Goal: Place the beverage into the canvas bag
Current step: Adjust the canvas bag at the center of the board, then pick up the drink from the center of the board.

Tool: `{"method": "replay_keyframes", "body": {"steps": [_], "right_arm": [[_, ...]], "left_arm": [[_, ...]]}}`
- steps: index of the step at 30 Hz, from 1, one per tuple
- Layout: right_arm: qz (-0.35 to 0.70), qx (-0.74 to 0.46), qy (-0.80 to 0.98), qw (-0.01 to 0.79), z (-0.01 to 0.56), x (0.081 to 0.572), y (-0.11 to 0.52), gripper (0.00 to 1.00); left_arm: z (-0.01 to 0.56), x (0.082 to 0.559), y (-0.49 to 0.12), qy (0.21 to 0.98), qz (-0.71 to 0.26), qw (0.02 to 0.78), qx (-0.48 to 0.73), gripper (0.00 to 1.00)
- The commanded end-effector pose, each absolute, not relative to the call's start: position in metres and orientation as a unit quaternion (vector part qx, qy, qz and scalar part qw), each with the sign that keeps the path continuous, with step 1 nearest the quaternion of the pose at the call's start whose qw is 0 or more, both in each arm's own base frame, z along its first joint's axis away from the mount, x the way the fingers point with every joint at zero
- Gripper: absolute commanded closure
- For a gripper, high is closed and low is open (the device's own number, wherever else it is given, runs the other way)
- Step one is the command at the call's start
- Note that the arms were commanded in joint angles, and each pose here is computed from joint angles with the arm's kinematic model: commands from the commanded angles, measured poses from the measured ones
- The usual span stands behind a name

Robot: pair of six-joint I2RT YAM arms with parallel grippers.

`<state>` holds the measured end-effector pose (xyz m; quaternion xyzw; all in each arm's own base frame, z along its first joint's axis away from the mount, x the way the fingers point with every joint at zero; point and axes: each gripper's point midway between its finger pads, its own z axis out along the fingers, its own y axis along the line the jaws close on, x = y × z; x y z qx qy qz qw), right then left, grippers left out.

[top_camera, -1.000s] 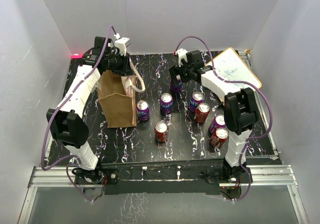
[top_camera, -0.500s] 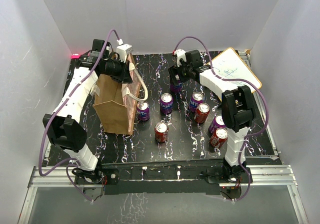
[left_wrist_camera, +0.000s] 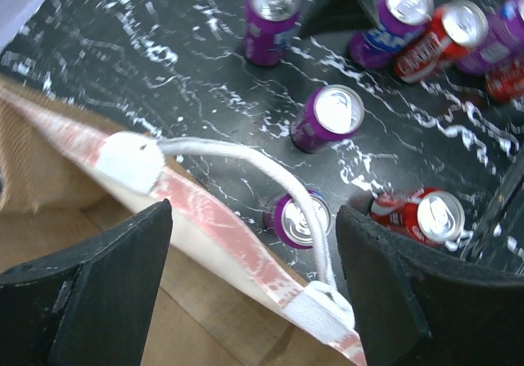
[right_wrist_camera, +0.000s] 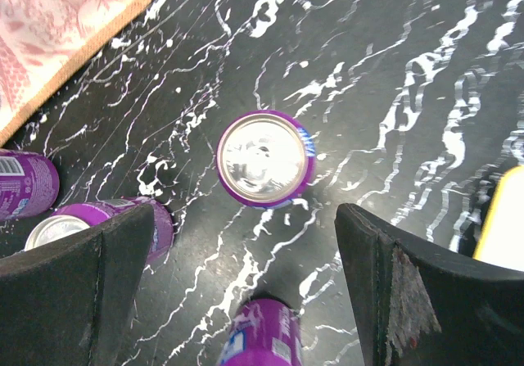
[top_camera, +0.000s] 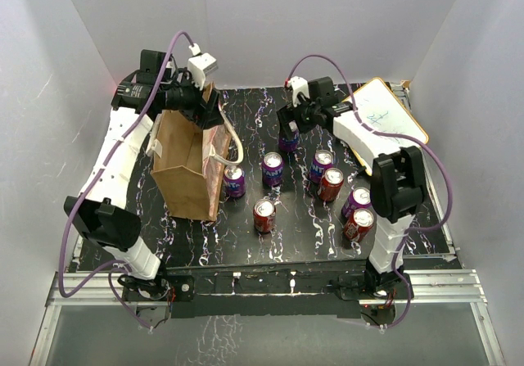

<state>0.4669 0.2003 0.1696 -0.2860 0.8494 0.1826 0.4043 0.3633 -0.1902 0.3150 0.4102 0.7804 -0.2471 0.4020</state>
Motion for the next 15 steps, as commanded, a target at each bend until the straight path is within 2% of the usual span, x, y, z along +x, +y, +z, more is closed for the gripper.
{"method": "replay_keyframes", "body": {"steps": [1, 10, 15], "right_arm": [[0.190, -0.256, 0.826, 0.465, 0.239, 0.467, 0.169, 0.03], [0.191, -0.195, 0.833, 0.481, 0.256, 0.447, 0.127, 0.03], [0.198, -0.171, 0.840, 0.475, 0.247, 0.434, 0.114, 0.03]], "left_arm": [[0.316, 0.300, -0.223, 0.687, -0.283, 0.363, 0.563, 0.20], [0.242, 0.220, -0.258, 0.561, -0.258, 0.215, 0.757, 0.18], [0.205, 0.196, -0.266, 0.511, -0.250, 0.161, 0.807, 0.15]]}}
